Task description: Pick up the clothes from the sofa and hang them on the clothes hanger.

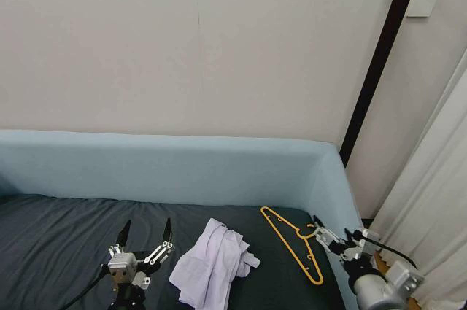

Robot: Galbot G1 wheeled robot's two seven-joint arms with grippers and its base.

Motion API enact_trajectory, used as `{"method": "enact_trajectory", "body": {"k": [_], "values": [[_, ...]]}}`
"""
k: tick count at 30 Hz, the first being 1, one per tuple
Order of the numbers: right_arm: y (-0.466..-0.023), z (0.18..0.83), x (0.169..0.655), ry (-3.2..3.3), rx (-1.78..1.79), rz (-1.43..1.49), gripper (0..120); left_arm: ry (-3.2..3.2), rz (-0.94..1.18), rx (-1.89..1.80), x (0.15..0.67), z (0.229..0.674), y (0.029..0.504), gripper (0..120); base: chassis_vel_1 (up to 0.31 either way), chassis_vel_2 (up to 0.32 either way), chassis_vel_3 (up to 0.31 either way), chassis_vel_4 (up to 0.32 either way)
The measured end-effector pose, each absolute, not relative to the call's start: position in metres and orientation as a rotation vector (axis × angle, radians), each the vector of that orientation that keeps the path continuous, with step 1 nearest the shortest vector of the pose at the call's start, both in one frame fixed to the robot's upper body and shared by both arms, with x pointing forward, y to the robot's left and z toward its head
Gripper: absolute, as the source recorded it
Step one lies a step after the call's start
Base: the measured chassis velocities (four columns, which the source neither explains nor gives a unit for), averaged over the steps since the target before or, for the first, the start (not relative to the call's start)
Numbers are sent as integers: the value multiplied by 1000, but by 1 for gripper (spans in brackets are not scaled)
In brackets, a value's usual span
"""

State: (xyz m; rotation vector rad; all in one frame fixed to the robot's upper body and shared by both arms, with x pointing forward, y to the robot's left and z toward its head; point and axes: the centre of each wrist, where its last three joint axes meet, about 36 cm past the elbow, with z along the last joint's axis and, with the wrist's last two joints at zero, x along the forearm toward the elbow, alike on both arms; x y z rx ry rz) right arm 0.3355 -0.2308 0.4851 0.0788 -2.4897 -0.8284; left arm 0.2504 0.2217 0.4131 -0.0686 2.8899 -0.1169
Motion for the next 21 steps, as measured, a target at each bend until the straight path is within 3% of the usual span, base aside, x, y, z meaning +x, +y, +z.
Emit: {"method": "enact_trajectory", "body": {"k": [7, 15, 21], "values": [[-199, 455, 397, -2225, 144, -917, 100, 2854, -55, -118, 243, 423, 223, 100, 0, 0, 0, 0], [-165, 396, 458, -2130, 102, -830, 100, 2840, 3, -145, 237, 423, 223, 100, 0, 0, 0, 0], [-145, 362, 479, -2108, 72, -804, 100, 2852, 23, -184, 238, 411, 224, 100, 0, 0, 0, 0]]}}
